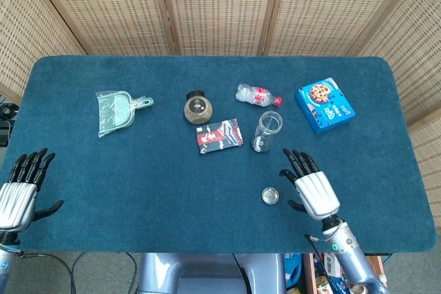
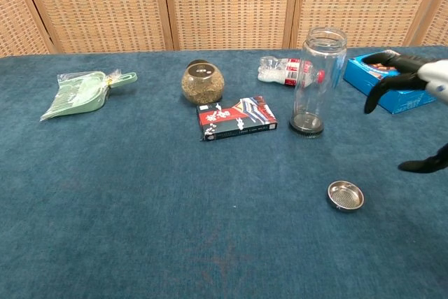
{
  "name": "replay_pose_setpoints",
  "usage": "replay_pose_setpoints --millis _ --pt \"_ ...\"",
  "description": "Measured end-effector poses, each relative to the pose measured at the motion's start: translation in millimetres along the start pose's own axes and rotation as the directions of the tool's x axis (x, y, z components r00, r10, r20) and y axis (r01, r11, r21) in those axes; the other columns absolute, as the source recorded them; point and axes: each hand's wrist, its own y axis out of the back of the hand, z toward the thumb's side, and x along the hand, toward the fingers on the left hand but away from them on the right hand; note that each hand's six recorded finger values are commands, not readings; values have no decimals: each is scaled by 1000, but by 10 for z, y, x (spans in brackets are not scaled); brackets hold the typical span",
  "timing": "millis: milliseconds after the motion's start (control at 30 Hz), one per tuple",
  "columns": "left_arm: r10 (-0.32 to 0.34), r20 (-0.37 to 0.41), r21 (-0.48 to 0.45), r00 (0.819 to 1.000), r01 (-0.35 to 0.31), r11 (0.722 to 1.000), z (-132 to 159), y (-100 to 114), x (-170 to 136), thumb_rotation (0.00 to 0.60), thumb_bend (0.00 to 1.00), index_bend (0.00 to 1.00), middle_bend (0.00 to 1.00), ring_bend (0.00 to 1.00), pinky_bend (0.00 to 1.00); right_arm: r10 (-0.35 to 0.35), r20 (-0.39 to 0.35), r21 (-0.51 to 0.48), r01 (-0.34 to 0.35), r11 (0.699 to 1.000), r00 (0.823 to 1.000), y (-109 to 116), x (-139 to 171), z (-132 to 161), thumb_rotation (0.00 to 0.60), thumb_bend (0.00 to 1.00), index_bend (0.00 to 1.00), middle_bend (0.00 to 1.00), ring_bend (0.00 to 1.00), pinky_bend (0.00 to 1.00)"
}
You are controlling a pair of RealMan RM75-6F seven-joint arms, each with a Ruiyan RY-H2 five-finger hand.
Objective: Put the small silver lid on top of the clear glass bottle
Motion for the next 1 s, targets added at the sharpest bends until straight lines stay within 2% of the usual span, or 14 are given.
replay_pose_setpoints --millis 200,400,1000 --pt "-8 3 2 1000 8 1000 6 -23 14 600 190 0 0 0 0 56 1 16 -56 998 998 -217 -150 61 600 364 414 94 0 167" --pt "-13 7 5 1000 13 1000 23 -37 25 600 190 0 0 0 0 91 20 21 -91 996 996 -378 -205 11 600 405 433 103 0 172" --pt "-19 5 14 1000 18 1000 41 -65 36 600 190 0 0 0 0 125 23 -14 -125 992 992 -666 -249 49 600 416 468 115 0 187"
